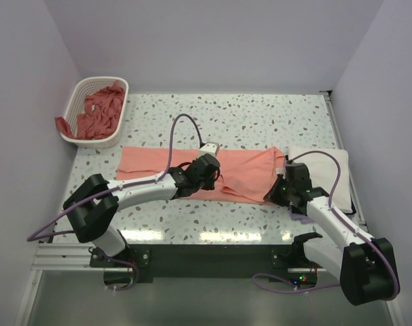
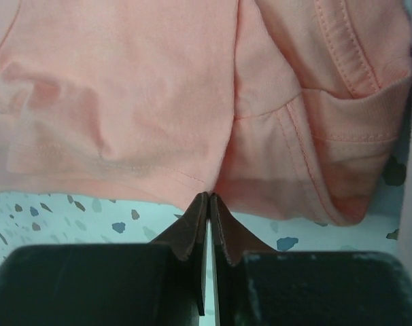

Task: Fold and stack the t-shirts
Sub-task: Fold the tshirt

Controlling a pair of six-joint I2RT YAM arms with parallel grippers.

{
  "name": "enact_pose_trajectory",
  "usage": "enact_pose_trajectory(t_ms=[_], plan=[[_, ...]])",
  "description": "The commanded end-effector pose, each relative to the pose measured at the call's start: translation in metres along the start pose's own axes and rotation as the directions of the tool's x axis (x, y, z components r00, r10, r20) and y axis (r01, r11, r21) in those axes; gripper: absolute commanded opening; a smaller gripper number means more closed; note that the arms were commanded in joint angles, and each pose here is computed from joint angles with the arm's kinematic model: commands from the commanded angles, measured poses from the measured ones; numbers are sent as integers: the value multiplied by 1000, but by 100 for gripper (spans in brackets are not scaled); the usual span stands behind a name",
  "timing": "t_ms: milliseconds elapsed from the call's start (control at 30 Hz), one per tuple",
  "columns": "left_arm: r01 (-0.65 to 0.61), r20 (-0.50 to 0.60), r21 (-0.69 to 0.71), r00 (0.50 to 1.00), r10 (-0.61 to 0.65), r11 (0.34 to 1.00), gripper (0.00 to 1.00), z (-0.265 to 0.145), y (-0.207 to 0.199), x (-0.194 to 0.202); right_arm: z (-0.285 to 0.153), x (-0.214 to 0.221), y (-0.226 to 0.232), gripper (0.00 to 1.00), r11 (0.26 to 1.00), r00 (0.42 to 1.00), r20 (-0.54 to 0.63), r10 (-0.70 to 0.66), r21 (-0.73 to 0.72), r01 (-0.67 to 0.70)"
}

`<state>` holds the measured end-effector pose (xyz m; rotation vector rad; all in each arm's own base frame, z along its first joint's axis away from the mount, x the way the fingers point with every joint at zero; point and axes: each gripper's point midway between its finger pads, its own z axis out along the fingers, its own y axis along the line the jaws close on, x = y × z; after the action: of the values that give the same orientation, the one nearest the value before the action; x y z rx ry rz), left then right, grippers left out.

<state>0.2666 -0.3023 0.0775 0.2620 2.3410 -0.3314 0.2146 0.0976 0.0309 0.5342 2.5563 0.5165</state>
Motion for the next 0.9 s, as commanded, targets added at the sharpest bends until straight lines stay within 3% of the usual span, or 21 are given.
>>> enact_pose_trajectory(t_ms=[0, 433, 667, 867], plan=[[55, 63, 44, 996, -58, 998, 32, -7, -6, -21, -12, -14, 4, 4, 999, 998, 46, -35, 12, 34], [46, 66, 114, 996, -54, 992, 31, -4, -21, -29, -22, -11, -7, 1, 996, 998, 39, -43, 73, 40], [33, 57, 271, 997, -51, 962, 30, 1, -61, -41, -22, -10, -8, 4, 996, 999, 39, -27, 83, 24], [37, -12, 339, 999, -35, 940, 27, 24, -79, -19, -23, -15, -6, 8, 996, 998, 49, -28, 85, 24]])
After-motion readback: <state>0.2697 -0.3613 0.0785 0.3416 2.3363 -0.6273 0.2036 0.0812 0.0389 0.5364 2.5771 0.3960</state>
